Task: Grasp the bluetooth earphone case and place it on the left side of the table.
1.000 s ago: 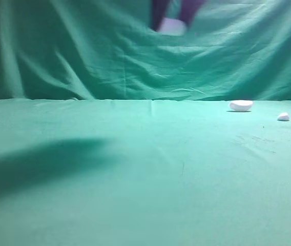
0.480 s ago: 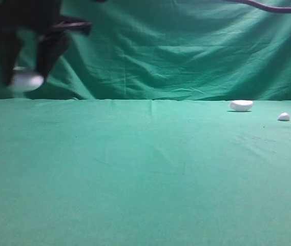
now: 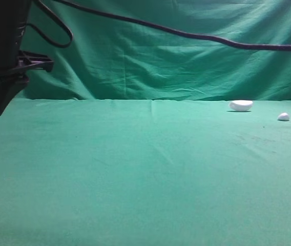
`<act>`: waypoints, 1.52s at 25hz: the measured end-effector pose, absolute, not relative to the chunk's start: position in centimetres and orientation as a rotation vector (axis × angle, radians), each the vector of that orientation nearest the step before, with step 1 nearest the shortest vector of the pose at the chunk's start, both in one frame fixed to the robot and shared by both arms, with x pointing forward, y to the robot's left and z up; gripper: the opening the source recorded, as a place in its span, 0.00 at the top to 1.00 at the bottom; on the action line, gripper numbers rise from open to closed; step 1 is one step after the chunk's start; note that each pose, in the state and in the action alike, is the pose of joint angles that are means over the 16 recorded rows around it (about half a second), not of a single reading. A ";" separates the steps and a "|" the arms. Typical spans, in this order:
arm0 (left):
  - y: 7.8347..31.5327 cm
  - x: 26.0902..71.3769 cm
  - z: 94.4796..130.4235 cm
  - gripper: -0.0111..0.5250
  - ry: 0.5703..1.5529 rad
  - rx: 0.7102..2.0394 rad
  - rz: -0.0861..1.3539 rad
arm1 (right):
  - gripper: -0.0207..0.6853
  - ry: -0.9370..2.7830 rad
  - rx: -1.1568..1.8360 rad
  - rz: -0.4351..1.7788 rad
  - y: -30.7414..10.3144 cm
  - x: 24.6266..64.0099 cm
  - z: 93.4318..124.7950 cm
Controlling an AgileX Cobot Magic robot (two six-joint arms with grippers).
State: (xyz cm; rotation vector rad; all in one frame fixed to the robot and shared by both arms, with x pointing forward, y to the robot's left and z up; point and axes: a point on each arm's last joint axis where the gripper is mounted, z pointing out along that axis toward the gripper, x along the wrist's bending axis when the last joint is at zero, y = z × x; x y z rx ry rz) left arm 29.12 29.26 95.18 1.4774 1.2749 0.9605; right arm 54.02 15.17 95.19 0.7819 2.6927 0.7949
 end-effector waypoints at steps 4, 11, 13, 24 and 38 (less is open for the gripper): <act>29.3 29.1 95.2 0.98 1.275 1.477 0.960 | 0.25 2.699 0.838 0.766 14.4 53.5 97.6; 29.3 29.1 95.2 0.98 1.275 1.477 0.960 | 0.53 2.654 0.984 0.671 11.2 52.8 103.9; 29.3 29.1 95.2 0.98 1.275 1.477 0.960 | 0.63 2.628 1.030 0.654 10.0 52.6 105.9; 29.3 29.1 95.2 0.98 1.275 1.477 0.960 | 0.97 2.488 1.205 0.656 2.6 51.3 113.9; 29.3 29.1 95.2 0.98 1.275 1.477 0.960 | 0.97 2.420 1.314 0.579 -11.6 43.7 116.3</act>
